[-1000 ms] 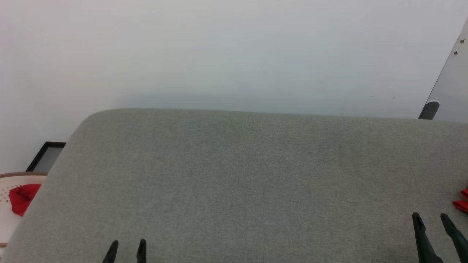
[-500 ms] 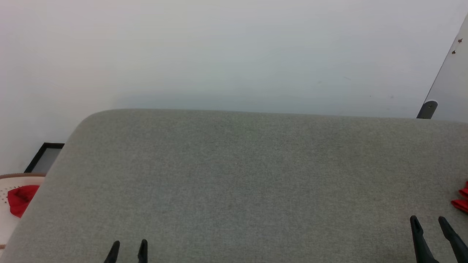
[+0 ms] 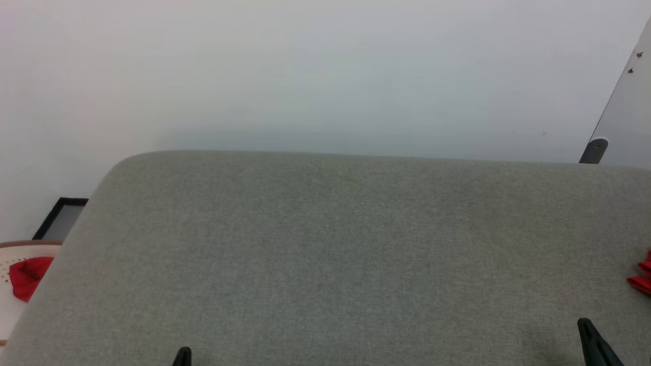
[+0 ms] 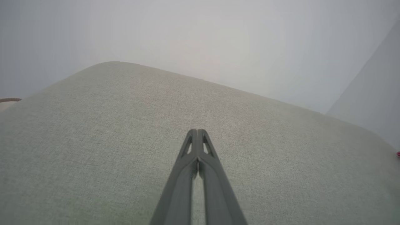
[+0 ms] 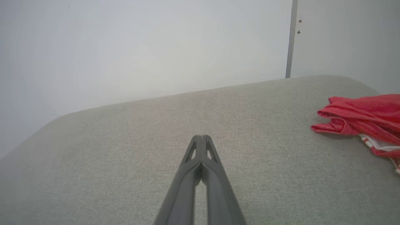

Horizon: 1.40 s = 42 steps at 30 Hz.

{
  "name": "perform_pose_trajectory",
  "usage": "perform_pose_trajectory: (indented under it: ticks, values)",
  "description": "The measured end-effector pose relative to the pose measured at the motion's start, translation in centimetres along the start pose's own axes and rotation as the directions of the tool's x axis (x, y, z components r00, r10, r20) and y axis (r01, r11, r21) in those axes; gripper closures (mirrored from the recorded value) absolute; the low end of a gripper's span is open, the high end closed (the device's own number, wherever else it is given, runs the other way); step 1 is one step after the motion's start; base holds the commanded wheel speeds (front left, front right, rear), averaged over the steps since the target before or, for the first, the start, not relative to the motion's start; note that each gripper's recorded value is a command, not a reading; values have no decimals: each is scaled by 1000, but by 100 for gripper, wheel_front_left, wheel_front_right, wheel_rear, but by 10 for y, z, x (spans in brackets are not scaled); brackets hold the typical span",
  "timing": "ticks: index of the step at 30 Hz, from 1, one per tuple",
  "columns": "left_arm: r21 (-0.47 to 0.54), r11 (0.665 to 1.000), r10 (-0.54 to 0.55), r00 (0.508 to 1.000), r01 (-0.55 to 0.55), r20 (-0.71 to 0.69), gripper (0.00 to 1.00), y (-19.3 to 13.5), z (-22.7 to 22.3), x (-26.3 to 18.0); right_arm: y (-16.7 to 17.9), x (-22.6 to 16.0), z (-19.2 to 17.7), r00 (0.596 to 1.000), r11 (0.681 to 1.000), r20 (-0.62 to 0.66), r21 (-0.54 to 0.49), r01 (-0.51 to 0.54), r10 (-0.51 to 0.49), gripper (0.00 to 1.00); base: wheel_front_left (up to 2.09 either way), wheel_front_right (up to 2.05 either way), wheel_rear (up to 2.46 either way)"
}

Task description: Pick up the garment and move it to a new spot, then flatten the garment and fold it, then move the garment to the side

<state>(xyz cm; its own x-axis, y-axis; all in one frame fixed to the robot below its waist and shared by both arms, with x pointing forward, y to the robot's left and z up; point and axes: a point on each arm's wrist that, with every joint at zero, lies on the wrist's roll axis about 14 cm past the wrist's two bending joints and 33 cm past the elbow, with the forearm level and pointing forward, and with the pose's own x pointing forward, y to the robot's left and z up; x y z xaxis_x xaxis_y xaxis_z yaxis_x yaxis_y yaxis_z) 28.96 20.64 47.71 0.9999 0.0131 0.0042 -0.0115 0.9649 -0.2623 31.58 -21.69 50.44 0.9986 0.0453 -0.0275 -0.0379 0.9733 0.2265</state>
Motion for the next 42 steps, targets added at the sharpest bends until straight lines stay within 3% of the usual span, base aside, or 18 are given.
perform_pose_trajectory:
  ticks: [10, 19, 42]
  values:
    - [-167, 985, 41, 999, -44, -18, 100, 5, -1, 10, -1, 7, -3, 1000, 986, -9, 168, 18, -17, 100, 0, 0, 0]
    - [-302, 951, 63, 998, -67, -22, 100, 7, 2, 20, 0, 14, -3, 1000, 950, -5, 312, 28, -27, 100, 0, 0, 0]
    - [-571, 816, 78, 996, -87, -40, 100, 7, 7, 43, 3, 31, -3, 999, 803, 1, 596, 31, -38, 100, 0, 0, 0]
